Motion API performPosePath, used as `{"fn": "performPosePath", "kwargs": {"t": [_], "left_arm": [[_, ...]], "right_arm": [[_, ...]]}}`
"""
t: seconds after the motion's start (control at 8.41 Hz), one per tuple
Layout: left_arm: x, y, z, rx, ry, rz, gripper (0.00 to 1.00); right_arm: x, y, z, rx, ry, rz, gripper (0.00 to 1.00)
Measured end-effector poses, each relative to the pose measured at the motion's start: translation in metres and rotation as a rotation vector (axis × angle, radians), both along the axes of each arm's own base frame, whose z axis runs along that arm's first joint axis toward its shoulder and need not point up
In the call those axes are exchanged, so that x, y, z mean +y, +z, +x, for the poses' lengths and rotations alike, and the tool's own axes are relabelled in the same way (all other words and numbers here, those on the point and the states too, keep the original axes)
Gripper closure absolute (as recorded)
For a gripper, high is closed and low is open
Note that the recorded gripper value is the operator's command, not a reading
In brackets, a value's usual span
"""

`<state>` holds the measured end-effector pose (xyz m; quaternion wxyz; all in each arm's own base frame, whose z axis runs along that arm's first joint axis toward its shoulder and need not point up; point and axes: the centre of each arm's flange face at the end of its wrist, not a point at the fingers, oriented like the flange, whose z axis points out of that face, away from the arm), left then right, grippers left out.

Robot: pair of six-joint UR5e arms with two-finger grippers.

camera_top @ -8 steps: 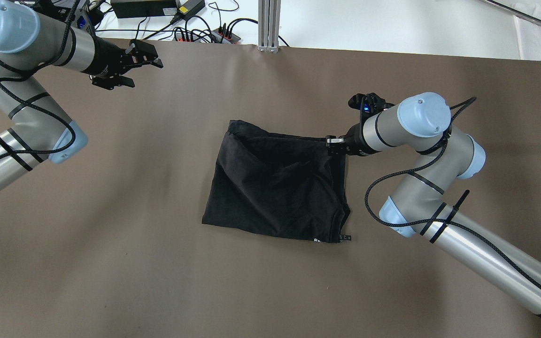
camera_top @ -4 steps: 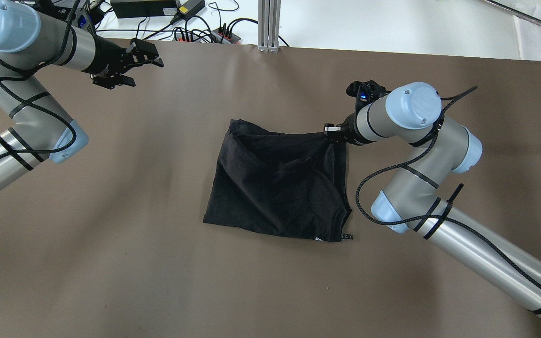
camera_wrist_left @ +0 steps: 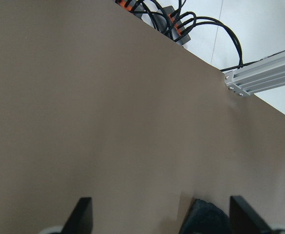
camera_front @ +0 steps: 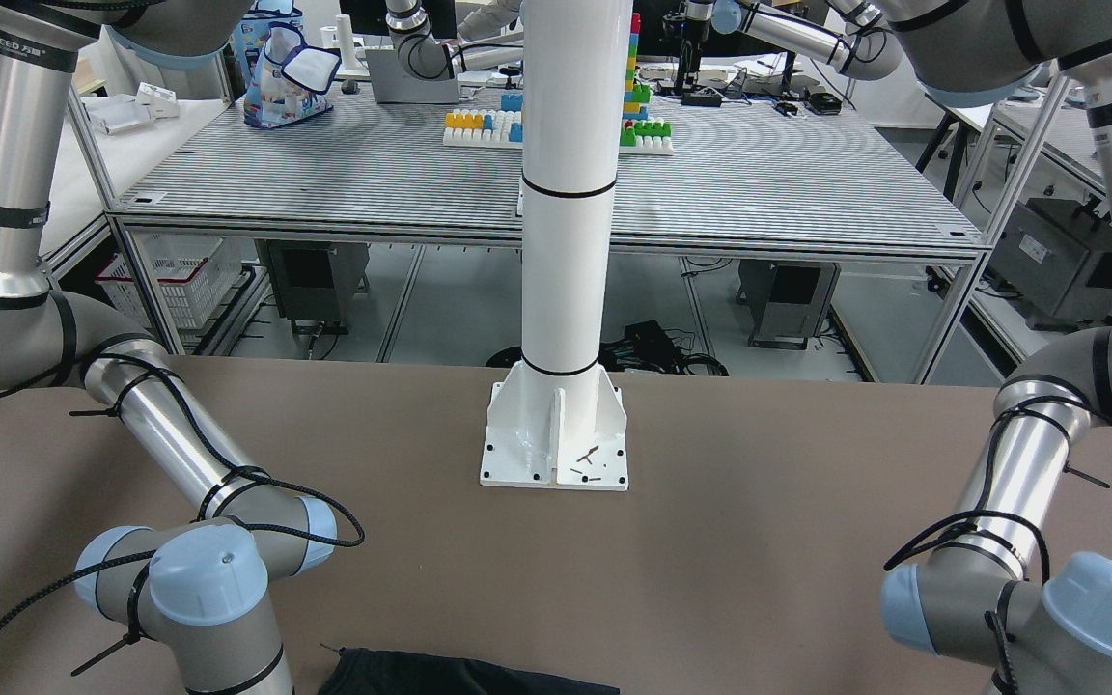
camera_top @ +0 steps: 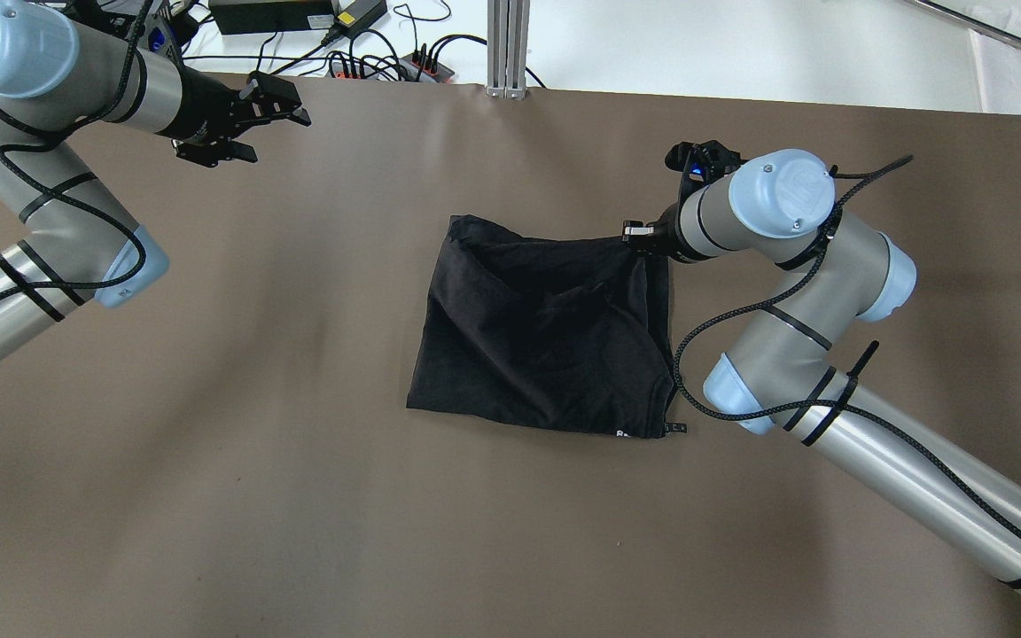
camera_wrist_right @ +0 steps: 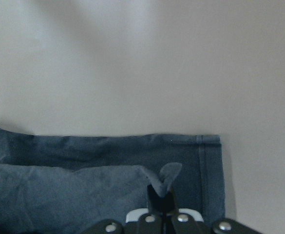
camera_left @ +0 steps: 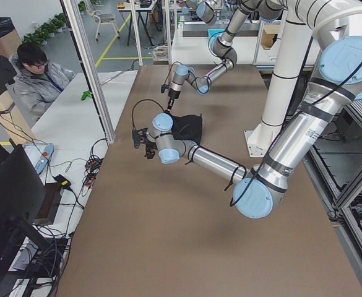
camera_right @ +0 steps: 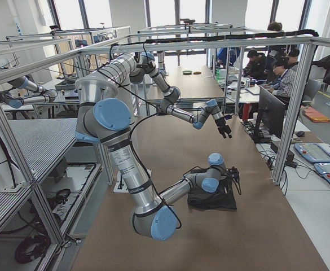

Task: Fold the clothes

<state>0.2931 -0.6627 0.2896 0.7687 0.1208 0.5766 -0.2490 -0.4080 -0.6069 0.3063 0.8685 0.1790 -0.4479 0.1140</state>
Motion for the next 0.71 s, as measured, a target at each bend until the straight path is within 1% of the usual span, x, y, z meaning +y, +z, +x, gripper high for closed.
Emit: {"fn": "performPosePath", "kwargs": {"t": [0.24,0.59,0.71], "left_arm": [[-0.002,-0.007,0.002,0.002,-0.001,0.004,0.00],[-0.007,-0.015,0.005,0.004,-0.001,0.009,0.00],[-0.007,-0.016,0.005,0.005,-0.002,0.009,0.00]], "right_arm": [[-0.007,0.003,0.008,0.013,0.020,0.004,0.05],[-0.023,0.006,0.033,0.052,0.025,0.052,0.05],[-0.028,0.006,0.042,0.058,0.030,0.059,0.05]]}}
